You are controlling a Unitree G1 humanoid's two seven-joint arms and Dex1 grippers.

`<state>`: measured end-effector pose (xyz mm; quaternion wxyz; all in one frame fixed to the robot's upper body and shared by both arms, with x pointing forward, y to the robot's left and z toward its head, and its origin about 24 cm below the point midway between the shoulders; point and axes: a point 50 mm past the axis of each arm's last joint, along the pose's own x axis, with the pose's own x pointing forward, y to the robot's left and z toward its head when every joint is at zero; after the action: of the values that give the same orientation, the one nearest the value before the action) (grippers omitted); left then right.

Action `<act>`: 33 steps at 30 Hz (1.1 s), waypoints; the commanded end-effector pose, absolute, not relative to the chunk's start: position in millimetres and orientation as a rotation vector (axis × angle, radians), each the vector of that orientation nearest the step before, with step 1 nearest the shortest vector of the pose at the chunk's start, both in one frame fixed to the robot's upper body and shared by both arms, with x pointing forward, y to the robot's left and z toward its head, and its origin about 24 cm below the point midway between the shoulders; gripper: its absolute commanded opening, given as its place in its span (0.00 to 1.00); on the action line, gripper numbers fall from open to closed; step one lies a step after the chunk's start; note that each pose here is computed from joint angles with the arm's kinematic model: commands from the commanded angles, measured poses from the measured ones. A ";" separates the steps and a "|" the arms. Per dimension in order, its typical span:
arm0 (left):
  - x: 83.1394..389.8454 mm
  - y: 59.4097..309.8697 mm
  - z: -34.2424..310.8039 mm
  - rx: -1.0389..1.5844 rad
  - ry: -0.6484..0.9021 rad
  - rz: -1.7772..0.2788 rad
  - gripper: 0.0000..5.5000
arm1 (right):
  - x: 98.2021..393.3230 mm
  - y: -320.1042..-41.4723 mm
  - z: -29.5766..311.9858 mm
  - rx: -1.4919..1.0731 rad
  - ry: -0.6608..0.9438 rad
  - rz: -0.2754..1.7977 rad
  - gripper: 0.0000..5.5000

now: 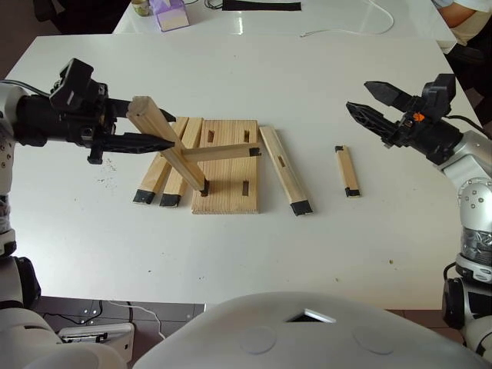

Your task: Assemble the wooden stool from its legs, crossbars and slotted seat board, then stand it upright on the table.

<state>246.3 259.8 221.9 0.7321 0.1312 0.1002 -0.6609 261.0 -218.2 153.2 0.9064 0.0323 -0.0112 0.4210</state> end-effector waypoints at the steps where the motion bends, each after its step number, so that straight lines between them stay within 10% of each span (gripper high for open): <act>1: 241.5 254.5 203.4 0.253 0.291 -1.493 0.37 | 262.0 -216.6 154.4 0.074 -0.018 0.880 0.63; 24: 205.7 241.0 113.9 0.334 0.510 -1.490 0.37 | 260.7 -189.5 141.3 0.131 0.015 0.924 0.63; 33: 235.4 242.0 136.8 0.412 0.376 -1.410 0.37 | 260.7 -183.3 134.5 0.160 0.028 0.923 0.63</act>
<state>235.0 234.4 178.5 0.7244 0.1846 0.0559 -0.6618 262.1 -184.4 136.6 0.8916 0.0753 0.0069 0.4464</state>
